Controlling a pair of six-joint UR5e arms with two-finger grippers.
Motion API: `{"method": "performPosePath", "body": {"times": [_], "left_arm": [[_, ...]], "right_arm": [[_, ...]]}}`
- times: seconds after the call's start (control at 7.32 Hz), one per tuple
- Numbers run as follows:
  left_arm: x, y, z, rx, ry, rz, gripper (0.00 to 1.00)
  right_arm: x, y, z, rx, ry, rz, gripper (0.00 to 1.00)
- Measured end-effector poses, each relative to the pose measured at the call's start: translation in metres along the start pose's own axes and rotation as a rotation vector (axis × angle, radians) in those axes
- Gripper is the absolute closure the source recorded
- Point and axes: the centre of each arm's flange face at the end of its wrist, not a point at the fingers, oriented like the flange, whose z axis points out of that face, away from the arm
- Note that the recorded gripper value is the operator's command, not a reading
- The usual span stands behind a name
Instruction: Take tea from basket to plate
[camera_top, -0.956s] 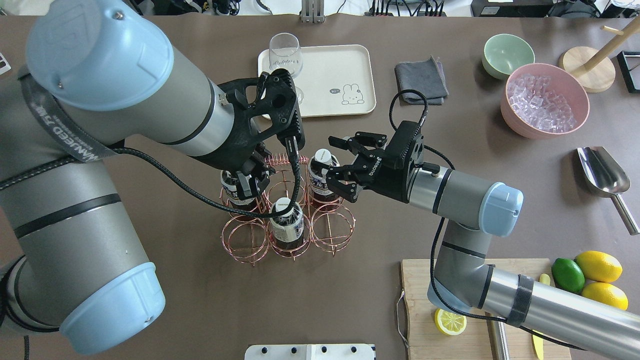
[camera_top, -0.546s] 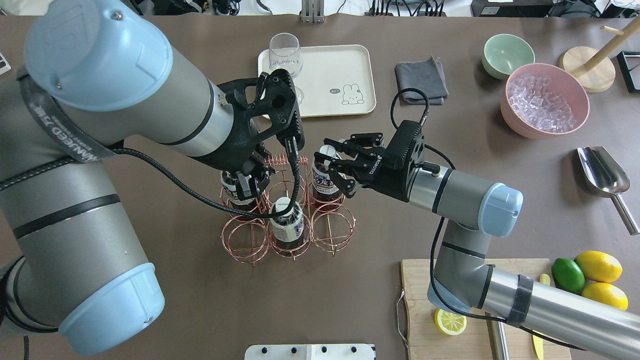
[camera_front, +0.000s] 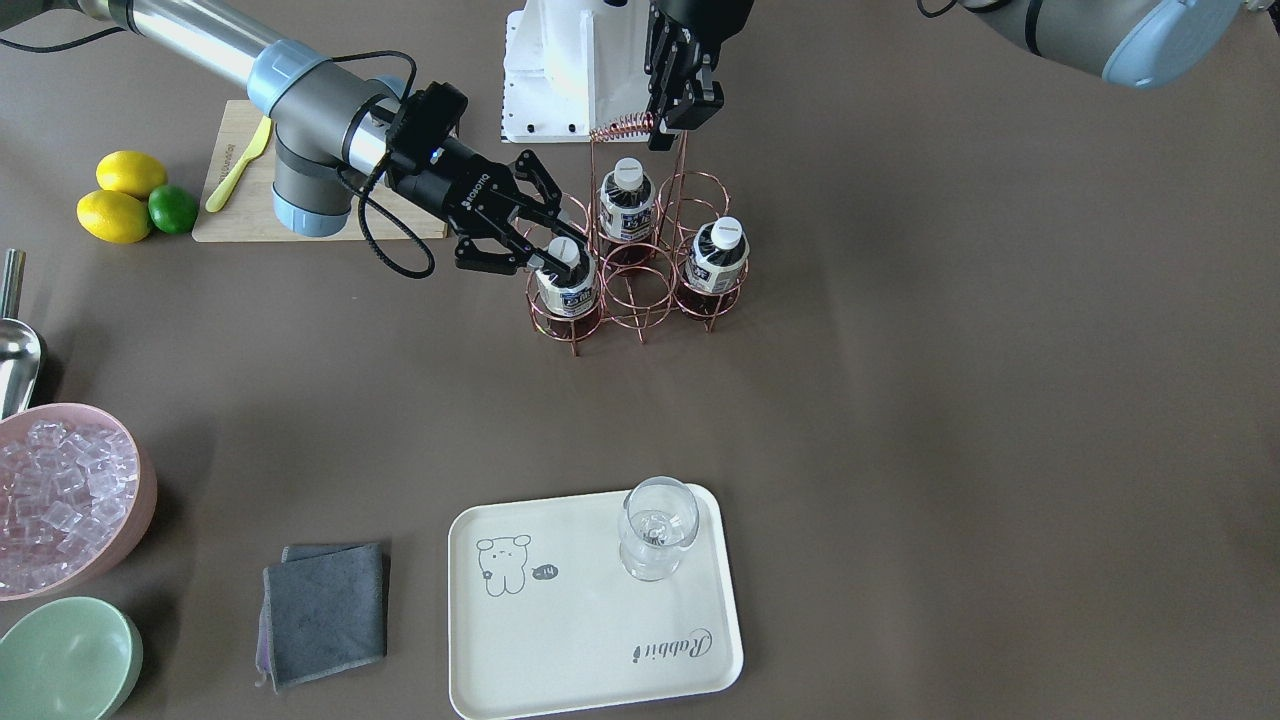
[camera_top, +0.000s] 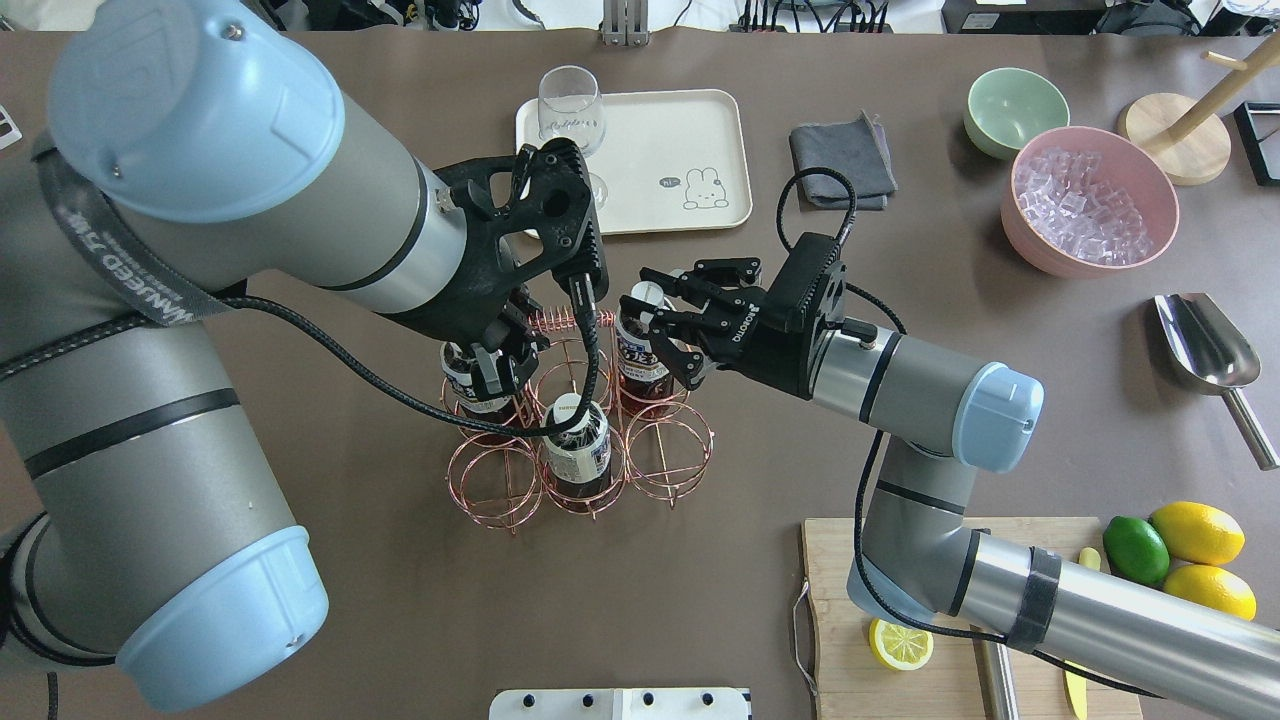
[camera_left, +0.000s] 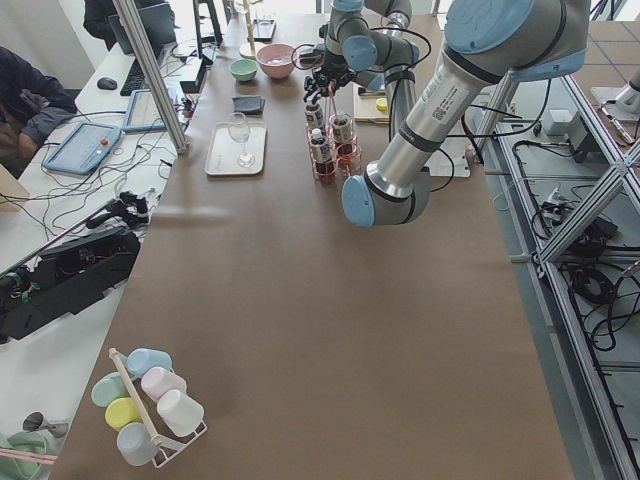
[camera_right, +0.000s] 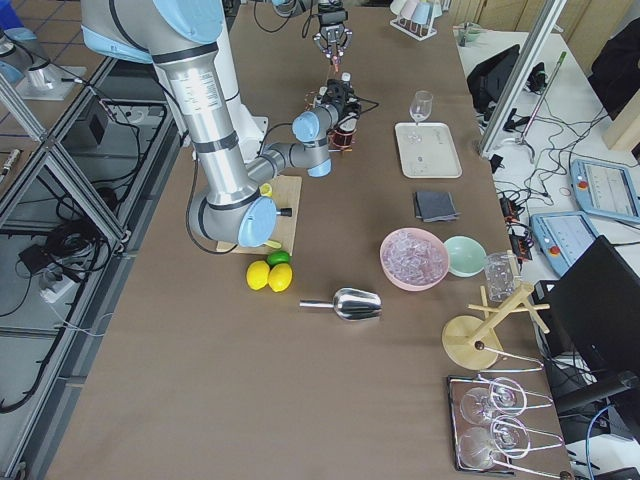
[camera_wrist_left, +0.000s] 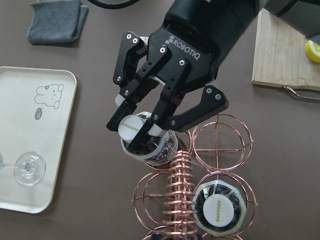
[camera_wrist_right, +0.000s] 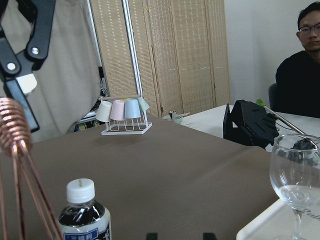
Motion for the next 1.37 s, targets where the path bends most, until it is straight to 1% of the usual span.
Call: {"method": "performPosePath", "body": {"times": [0.41, 1.09, 1.37], "left_arm": [[0.000, 0.001, -0.002, 0.004, -0.002, 0.001, 1.00], [0.001, 0.001, -0.003, 0.005, -0.002, 0.002, 1.00], [0.001, 0.001, -0.003, 0.005, -0.002, 0.002, 1.00]], "right_arm": [[-0.006, -0.021, 0.001, 0.038, -0.015, 0.009, 1.00], [0.020, -0.079, -0.009, 0.084, 0.019, 0.014, 1.00], [0.027, -0.107, -0.012, 0.090, 0.028, 0.013, 1.00]]}}
